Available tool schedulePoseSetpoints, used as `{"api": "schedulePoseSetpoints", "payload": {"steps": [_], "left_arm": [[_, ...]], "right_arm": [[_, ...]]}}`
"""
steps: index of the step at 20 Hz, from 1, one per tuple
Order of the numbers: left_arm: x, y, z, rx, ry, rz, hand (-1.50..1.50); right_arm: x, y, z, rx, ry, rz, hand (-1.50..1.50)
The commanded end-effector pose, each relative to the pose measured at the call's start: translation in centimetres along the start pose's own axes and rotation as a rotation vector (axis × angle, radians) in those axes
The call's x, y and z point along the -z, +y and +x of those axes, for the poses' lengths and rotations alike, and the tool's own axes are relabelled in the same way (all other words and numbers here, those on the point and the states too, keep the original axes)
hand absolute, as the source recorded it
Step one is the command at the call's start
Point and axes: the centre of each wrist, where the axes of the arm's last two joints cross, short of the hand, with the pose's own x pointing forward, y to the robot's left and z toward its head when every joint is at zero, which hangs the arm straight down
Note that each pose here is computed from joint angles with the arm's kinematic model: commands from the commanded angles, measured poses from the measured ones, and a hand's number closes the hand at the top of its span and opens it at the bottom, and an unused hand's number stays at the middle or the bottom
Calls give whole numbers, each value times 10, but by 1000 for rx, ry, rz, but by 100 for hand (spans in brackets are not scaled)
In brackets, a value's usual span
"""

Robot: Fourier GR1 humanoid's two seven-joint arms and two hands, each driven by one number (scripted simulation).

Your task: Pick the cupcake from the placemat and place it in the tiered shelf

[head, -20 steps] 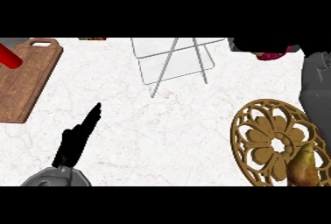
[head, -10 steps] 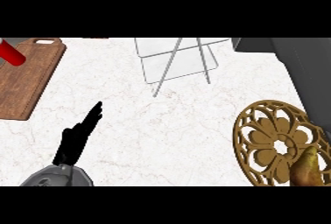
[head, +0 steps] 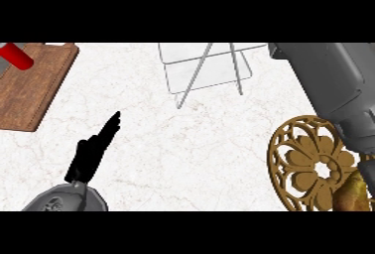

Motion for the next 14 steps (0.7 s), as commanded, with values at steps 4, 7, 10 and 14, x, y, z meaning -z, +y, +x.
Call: {"api": "schedulePoseSetpoints", "payload": {"steps": [4,7,10,14], "left_arm": [[3,-18,13,-16,-15,-20,0],[3,-5,5,8,-26,-11,0],[0,-8,-5,-1,-7,-23,0],[1,-8,3,10,-20,-26,0]], "right_arm": [[4,41,3,-4,-3,115,150],[1,50,-4,401,79,187,150],[3,50,-8,654,138,271,-150],[1,54,0,854,136,231,-150]]}}
